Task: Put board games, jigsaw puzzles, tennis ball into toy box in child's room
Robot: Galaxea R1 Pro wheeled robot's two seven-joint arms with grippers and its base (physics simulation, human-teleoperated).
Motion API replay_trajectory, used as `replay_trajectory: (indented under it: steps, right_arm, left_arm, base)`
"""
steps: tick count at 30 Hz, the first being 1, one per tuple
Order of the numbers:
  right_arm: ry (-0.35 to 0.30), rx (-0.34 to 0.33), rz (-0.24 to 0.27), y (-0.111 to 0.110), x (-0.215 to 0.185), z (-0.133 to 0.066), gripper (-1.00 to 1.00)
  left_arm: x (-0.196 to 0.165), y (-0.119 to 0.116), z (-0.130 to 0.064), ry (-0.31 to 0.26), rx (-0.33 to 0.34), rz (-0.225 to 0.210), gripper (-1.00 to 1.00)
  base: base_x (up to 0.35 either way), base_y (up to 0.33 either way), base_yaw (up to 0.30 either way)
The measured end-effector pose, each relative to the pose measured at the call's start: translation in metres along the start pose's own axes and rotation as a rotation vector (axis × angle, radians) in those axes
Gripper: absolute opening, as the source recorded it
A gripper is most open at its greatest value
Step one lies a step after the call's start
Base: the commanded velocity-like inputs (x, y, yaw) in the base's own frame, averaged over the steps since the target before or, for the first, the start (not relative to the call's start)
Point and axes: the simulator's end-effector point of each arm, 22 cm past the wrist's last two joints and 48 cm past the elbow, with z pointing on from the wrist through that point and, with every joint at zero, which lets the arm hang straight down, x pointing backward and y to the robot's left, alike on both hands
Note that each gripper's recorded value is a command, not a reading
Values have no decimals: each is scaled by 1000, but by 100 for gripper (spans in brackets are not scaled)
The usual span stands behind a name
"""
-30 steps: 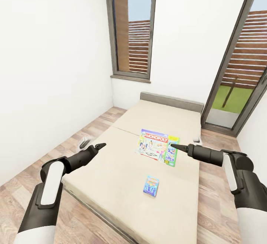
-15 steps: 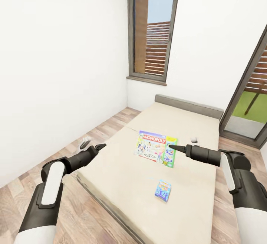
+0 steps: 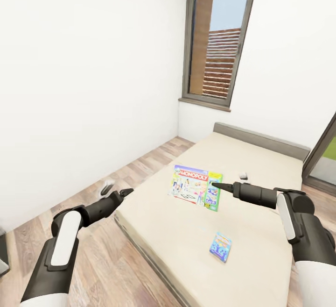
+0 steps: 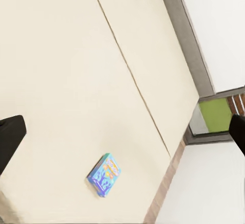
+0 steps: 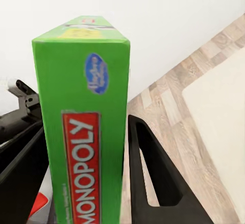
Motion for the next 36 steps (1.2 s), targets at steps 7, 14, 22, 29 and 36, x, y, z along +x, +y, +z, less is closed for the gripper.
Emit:
replay_trajectory:
  steps: [7, 14, 22, 29, 36]
  right_arm:
    - [-1, -3, -9, 9, -3, -3, -100]
    - [45, -17, -32, 23, 7, 5, -100]
    - [60, -25, -45, 30, 9, 9, -100]
    - [61, -30, -53, 35, 8, 8, -100]
    - [60, -32, -59, 39, 7, 7, -100]
  left_arm:
    - [41, 44, -21, 20, -49, -52, 100]
    - [68, 87, -46, 34, -110, -81, 100]
    - [83, 111, -56, 21, -150, -104, 100]
    - [91, 132, -58, -11, -184, -136, 100]
    - [97, 138, -58, -17, -197, -147, 100]
  base:
    - [0, 0, 265]
    - [0, 0, 246]
    - [0, 0, 232]
    - [0, 0, 227]
    - [0, 0, 224]
